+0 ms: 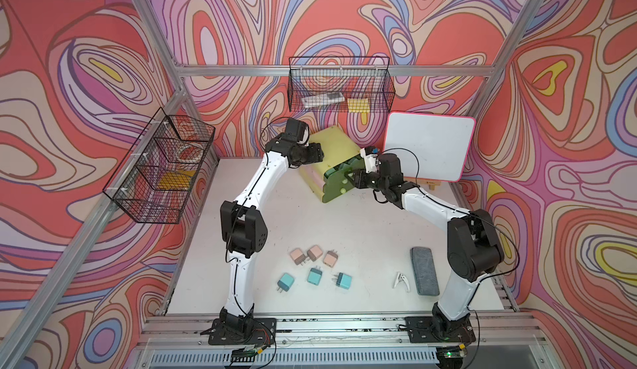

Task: Place the plugs into the drawer by color
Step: Close the drawer in the storage box.

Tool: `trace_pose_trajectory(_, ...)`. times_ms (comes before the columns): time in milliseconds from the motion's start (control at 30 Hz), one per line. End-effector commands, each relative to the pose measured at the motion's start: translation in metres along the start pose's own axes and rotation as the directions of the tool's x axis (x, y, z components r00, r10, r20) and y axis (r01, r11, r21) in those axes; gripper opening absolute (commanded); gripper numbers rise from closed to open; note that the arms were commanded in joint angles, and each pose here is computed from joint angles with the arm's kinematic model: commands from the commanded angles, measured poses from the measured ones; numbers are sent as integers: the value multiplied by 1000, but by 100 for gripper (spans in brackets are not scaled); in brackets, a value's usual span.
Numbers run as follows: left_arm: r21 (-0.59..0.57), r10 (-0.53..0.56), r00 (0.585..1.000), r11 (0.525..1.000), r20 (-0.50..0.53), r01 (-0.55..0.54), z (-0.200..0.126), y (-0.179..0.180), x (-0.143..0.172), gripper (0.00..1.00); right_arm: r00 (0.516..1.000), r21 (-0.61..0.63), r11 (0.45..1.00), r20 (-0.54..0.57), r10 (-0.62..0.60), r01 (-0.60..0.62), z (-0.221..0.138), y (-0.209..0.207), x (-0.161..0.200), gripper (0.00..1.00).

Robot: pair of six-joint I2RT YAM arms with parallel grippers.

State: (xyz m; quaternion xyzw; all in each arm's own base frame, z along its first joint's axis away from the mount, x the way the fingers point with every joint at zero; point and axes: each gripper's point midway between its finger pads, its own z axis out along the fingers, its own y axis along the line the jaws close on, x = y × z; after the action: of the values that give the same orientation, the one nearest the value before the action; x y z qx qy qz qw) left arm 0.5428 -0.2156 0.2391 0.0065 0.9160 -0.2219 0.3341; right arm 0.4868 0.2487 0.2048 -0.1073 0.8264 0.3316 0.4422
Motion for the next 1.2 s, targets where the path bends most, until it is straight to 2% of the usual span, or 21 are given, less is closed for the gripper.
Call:
trace_pose_trajectory(0, -14, 5, 999, 1000, -42, -6, -4, 3, 12, 71, 998, -61, 998, 61, -9, 13, 4, 14, -20, 37)
trace_pose_trajectory(700, -8, 11, 999, 1000, -34, -11, -7, 1, 9, 72, 993, -125, 992, 112, 38, -24, 29, 15, -25, 37)
trace_pose_trajectory(933, -17, 16, 999, 1000, -29, -16, -8, 2, 8, 72, 994, -119, 993, 103, 30, -18, 22, 14, -21, 39)
trace_pose_trajectory(1067, -27, 9, 1000, 1000, -23, -10, -11, 4, 6, 72, 994, -163, 985, 84, 63, -48, 10, 10, -3, 41)
trace_pose_trajectory(1167, -28, 1, 1000, 1000, -15, -1, -14, 7, 3, 72, 988, -205, 970, 53, 146, -132, 6, -6, 16, 41)
